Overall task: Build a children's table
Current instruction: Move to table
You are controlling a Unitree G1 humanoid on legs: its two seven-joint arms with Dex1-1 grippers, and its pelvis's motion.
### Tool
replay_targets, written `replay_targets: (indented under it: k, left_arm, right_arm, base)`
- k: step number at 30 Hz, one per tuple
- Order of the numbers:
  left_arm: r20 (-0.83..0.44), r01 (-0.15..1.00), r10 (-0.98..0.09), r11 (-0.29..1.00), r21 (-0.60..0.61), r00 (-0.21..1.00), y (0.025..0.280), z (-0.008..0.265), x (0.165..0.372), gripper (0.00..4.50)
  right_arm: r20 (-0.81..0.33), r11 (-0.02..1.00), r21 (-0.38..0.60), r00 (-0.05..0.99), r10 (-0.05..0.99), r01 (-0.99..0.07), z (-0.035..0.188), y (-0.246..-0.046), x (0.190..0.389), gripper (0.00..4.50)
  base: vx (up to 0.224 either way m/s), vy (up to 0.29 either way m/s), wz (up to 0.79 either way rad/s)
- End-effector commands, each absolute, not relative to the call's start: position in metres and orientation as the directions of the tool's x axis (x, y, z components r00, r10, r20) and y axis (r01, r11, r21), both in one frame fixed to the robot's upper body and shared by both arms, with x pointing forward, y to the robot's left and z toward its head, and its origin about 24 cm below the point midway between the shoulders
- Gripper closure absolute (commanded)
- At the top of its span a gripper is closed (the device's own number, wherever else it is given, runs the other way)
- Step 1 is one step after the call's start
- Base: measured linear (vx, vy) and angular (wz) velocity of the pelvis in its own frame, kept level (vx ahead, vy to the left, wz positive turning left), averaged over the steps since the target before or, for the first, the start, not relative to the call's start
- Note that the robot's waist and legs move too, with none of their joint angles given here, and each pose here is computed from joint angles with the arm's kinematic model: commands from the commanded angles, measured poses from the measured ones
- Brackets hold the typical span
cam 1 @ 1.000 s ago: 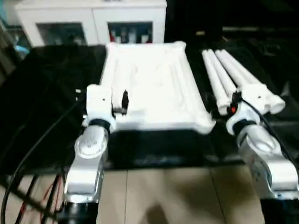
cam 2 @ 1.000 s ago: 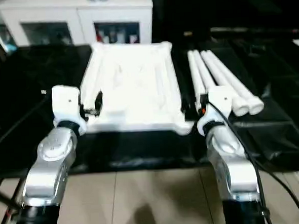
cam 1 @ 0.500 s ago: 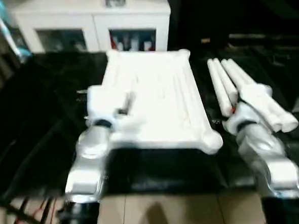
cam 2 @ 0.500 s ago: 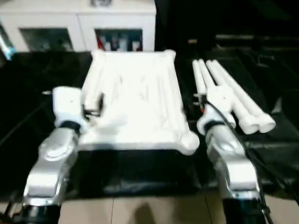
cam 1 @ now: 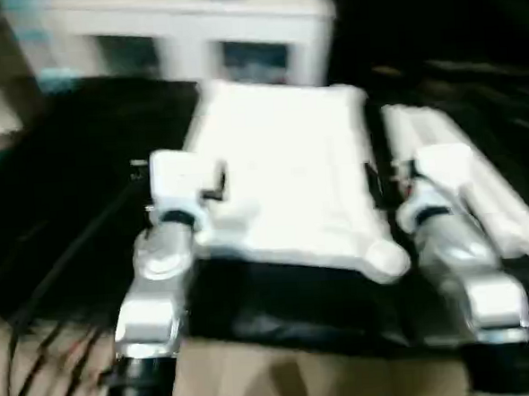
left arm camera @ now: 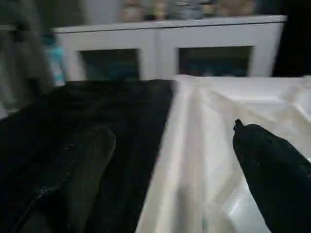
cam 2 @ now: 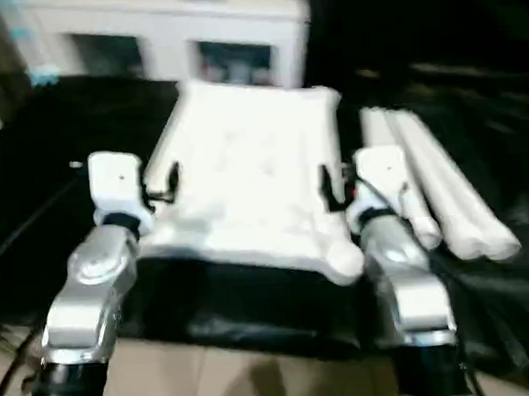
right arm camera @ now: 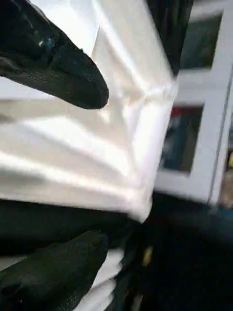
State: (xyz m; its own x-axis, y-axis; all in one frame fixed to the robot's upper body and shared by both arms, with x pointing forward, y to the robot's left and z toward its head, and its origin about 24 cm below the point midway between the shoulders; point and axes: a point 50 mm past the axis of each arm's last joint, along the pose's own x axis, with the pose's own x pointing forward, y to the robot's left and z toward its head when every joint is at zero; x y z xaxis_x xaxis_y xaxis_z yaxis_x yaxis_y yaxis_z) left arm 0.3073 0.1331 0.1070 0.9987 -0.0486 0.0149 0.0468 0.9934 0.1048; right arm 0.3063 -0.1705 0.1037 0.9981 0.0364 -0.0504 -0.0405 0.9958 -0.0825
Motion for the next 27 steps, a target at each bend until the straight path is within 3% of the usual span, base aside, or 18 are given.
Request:
replay_targets:
  k: [1,3,13,18,22,27]
  left_arm:
    - [0.012,0.066,-0.067,0.993,0.102,0.998,0.1252,0.1071,0.3079,0.03]
    - [0.004,0.036,-0.036,0.999,0.026,0.999,0.1299,0.1077,0.3093,0.03]
    - [-0.001,0.073,-0.073,0.996,0.042,0.997,0.1315,0.1059,0.3068,0.03]
    - [-0.007,0.090,-0.089,0.994,0.064,0.996,0.1310,0.1053,0.3063,0.03]
    - [-0.009,0.095,-0.094,0.993,0.074,0.995,0.1318,0.1046,0.3062,0.03]
    - [-0.014,0.095,-0.095,0.992,0.086,0.995,0.1332,0.1044,0.3068,0.03]
  right_arm:
    - [-0.083,0.998,-0.070,0.997,-0.004,-0.002,0.0992,-0.1814,0.3063,0.00]
    - [-0.106,0.998,-0.063,0.994,-0.005,-0.002,0.0979,-0.1824,0.3064,0.00]
    - [-0.128,0.999,-0.050,0.992,-0.009,0.002,0.0919,-0.1806,0.3024,0.00]
    - [-0.133,0.999,-0.053,0.991,-0.001,-0.007,0.0913,-0.1790,0.3011,0.00]
    - [-0.137,0.998,-0.055,0.991,-0.006,-0.002,0.0904,-0.1792,0.3005,0.00]
    - [-0.127,0.998,-0.060,0.992,-0.004,-0.004,0.0920,-0.1790,0.3005,0.00]
  base:
    - [-0.099,-0.293,0.79]
    - [-0.084,-0.274,0.42]
    - [-0.051,-0.139,0.10]
    - [-0.048,-0.029,-0.51]
    - [0.080,-0.101,-0.63]
    - [0.178,-0.111,-0.04]
